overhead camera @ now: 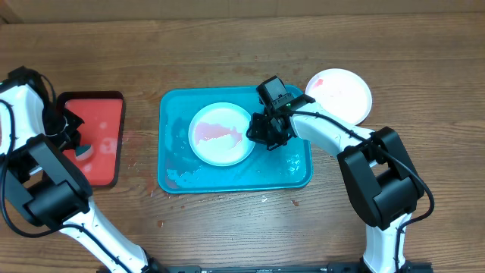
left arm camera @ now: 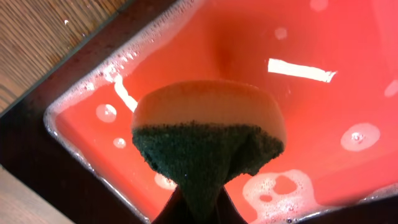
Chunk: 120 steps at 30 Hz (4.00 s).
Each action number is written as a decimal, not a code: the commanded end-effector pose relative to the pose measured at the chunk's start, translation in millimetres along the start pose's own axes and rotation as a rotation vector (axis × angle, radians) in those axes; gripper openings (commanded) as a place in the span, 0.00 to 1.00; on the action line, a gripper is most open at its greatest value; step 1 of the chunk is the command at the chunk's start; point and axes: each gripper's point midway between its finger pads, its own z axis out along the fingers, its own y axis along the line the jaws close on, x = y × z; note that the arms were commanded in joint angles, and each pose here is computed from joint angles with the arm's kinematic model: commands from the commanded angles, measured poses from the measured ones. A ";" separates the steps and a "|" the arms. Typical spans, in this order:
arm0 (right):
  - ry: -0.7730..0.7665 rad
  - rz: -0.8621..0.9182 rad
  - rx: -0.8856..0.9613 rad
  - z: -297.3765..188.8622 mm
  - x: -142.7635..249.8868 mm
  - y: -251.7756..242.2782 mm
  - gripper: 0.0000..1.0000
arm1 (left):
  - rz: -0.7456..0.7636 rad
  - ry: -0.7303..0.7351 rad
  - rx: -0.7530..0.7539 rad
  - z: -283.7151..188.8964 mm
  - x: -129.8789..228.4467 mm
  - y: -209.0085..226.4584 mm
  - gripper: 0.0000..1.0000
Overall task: Clean dirty plates on tray and stack at the side
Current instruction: 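Move the left gripper back and release the sponge onto the red tray, then lift the light blue plate with the right gripper and stack it on the plates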
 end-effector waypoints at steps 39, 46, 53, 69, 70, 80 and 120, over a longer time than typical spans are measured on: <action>-0.162 -0.154 0.102 -40.9 -30.3 19.5 0.04 | 0.114 -0.071 0.265 -99.8 -6.6 -40.3 0.46; -0.458 -0.415 0.431 -124.8 -56.6 56.1 0.04 | 0.114 -0.072 0.264 -99.1 -7.0 -40.5 1.00; -0.829 -0.672 0.728 -194.3 -69.2 119.0 0.04 | 0.114 -0.074 0.265 -99.2 -7.7 -40.8 1.00; -1.071 -1.151 0.976 -247.2 -43.3 227.1 0.04 | 0.115 -0.075 0.265 -99.2 -7.6 -41.1 1.00; -1.081 -1.143 0.970 -248.5 -43.3 228.3 0.04 | 0.115 -0.074 0.265 -99.2 -7.5 -41.1 1.00; -0.869 -1.190 0.774 -158.1 -36.2 207.9 0.04 | 0.115 -0.075 0.265 -99.3 -7.6 -41.1 1.00; -0.341 0.344 0.254 -198.8 -128.5 -243.6 0.04 | 0.115 -0.075 0.265 -99.3 -7.6 -41.1 1.00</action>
